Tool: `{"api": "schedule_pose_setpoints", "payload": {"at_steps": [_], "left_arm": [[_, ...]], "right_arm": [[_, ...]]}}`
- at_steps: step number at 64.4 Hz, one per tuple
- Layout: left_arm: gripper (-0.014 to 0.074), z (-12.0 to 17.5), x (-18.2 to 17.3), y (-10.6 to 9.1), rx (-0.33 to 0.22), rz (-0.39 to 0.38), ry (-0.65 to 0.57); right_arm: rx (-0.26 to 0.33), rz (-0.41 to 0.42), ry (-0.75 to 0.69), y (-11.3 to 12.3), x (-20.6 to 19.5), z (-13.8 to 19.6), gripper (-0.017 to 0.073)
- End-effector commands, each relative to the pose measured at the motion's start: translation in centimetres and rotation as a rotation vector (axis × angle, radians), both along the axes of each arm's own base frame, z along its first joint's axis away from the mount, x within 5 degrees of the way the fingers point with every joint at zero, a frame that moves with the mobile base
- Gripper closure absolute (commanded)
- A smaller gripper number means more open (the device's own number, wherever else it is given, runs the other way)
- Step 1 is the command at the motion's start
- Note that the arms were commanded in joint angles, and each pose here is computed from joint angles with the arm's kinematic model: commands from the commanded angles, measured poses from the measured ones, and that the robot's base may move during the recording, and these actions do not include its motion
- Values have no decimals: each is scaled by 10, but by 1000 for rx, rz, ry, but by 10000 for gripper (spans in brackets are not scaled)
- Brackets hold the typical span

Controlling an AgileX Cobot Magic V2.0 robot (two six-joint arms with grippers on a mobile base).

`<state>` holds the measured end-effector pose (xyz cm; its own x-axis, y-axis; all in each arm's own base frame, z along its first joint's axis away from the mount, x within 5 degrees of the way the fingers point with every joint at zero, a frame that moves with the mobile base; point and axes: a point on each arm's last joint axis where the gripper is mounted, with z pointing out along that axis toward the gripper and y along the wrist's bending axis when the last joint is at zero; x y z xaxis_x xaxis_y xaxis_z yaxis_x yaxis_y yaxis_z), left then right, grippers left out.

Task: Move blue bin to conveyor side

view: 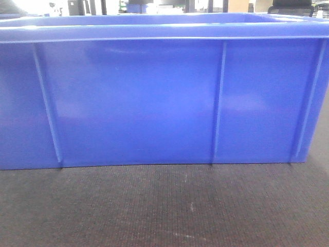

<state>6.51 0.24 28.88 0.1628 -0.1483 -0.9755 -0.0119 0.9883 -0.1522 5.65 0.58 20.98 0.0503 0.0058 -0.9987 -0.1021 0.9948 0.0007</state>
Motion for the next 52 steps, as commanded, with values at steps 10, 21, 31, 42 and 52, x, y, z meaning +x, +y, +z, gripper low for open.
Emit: {"api": "schedule_pose_setpoints", "payload": {"at_steps": [10, 21, 31, 42, 52], "left_arm": [[591, 1, -1, 0, -1, 2, -24], [591, 1, -1, 0, -1, 2, -24], [591, 1, -1, 0, -1, 2, -24], [591, 1, -1, 0, -1, 2, -24], [591, 1, -1, 0, -1, 2, -24]], "right_arm": [[9, -4, -25, 0, -1, 2, 638], [10, -4, -27, 0, -1, 3, 638], [10, -4, -27, 0, -1, 3, 638], [10, -4, -27, 0, -1, 3, 638], [10, -4, -27, 0, -1, 3, 638]]}}
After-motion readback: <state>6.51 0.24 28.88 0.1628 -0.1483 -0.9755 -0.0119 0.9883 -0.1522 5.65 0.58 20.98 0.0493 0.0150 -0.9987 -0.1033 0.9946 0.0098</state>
